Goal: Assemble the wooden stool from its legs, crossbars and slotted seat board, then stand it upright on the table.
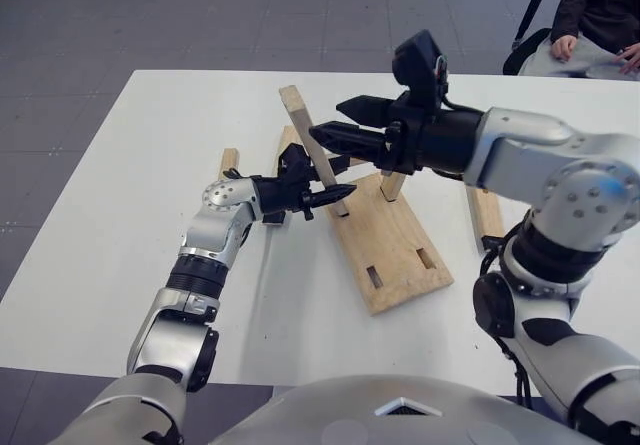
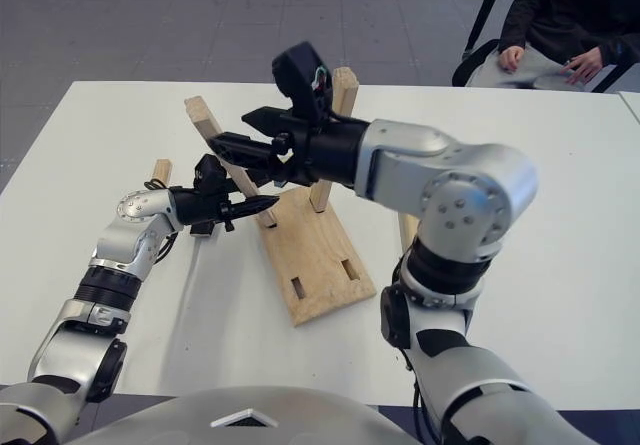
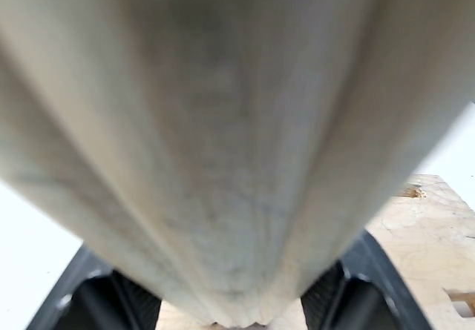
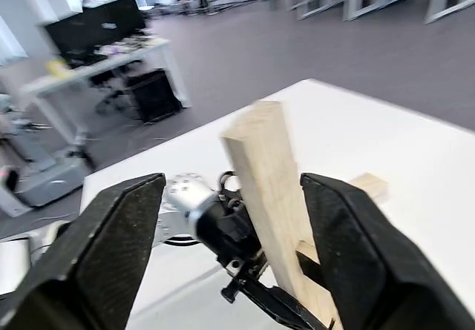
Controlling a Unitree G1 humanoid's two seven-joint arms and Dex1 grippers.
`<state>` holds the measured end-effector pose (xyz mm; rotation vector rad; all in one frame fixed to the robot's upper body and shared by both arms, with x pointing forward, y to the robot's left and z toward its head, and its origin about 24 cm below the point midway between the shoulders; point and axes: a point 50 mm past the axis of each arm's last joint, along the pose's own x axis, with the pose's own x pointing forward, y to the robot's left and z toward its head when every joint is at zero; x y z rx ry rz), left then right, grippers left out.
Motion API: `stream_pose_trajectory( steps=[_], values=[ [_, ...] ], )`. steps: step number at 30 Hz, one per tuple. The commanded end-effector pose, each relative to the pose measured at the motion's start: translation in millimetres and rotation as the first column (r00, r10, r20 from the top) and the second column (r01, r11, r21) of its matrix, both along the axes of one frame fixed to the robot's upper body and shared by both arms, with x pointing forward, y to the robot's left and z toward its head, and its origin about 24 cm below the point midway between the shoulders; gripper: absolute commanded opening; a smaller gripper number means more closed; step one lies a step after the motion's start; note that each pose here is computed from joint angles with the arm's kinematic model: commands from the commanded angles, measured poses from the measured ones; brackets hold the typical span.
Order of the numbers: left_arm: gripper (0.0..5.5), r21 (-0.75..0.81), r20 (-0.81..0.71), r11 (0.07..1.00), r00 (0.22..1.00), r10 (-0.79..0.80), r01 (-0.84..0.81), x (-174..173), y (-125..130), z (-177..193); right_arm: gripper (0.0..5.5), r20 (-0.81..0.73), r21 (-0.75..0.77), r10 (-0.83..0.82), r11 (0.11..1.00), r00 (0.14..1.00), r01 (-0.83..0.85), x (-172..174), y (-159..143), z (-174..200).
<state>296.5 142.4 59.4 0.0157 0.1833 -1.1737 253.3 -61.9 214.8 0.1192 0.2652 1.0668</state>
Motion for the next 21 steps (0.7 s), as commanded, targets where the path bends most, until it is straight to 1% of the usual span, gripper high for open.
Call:
stream_pose_trajectory(
  steps=[1, 2, 5, 9, 11, 12, 13, 14, 16, 18, 21],
  values=[
    [2.04, 0.140, -0.083, 0.990, 0.996, 0.019, -0.007, -6.9, 4.1, -25.0, 2.68, 0.103, -0.056, -0.121, 0.990, 0.987, 0.127, 4.7, 4.4, -11.4],
    [2.04, 0.140, -0.083, 0.990, 0.996, 0.018, -0.006, -6.8, 4.2, -24.9, 2.43, 0.137, -0.062, -0.148, 0.986, 0.980, 0.157, 7.1, 3.9, -11.6],
    [2.04, 0.141, -0.084, 0.990, 0.996, 0.016, -0.004, -7.3, 5.0, -24.5, 1.95, 0.221, -0.031, -0.211, 0.974, 0.952, 0.223, 13.8, 5.2, -7.0],
    [2.04, 0.142, -0.085, 0.990, 0.996, 0.020, -0.008, -7.8, 5.1, -25.3, 1.91, 0.341, 0.026, -0.290, 0.954, 0.894, 0.299, 24.1, 9.1, 7.0],
    [2.04, 0.142, -0.085, 0.990, 0.996, 0.020, -0.007, -7.8, 4.6, -25.5, 1.91, 0.373, 0.066, -0.318, 0.946, 0.872, 0.317, 27.0, 12.2, 12.8],
    [2.04, 0.142, -0.084, 0.990, 0.996, 0.019, -0.007, -8.0, 4.4, -25.5, 1.91, 0.365, 0.010, -0.283, 0.954, 0.887, 0.300, 27.7, 15.4, 3.8],
    [2.04, 0.141, -0.084, 0.990, 0.996, 0.020, -0.008, -8.2, 4.0, -25.5, 1.91, 0.329, -0.116, -0.213, 0.958, 0.920, 0.264, 26.9, 18.1, -18.3],
    [2.04, 0.141, -0.084, 0.990, 0.996, 0.019, -0.007, -8.3, 3.5, -25.5, 1.91, 0.280, -0.254, -0.139, 0.944, 0.950, 0.213, 24.1, 18.1, -43.6],
    [2.04, 0.139, -0.084, 0.990, 0.996, 0.017, -0.005, -8.2, 2.3, -25.5, 1.91, 0.171, -0.499, 0.004, 0.863, 0.985, 0.083, 10.5, 9.4, -90.2],
    [2.04, 0.138, -0.085, 0.990, 0.996, 0.017, -0.005, -8.1, 1.8, -25.6, 1.91, 0.126, -0.570, 0.051, 0.821, 0.991, 0.030, 2.7, 2.5, -105.2],
    [2.04, 0.140, -0.084, 0.990, 0.996, 0.026, -0.014, -8.1, 2.6, -26.2, 1.91, 0.141, -0.517, 0.036, 0.855, 0.989, 0.043, 6.1, 3.2, -93.2]
  ],
)
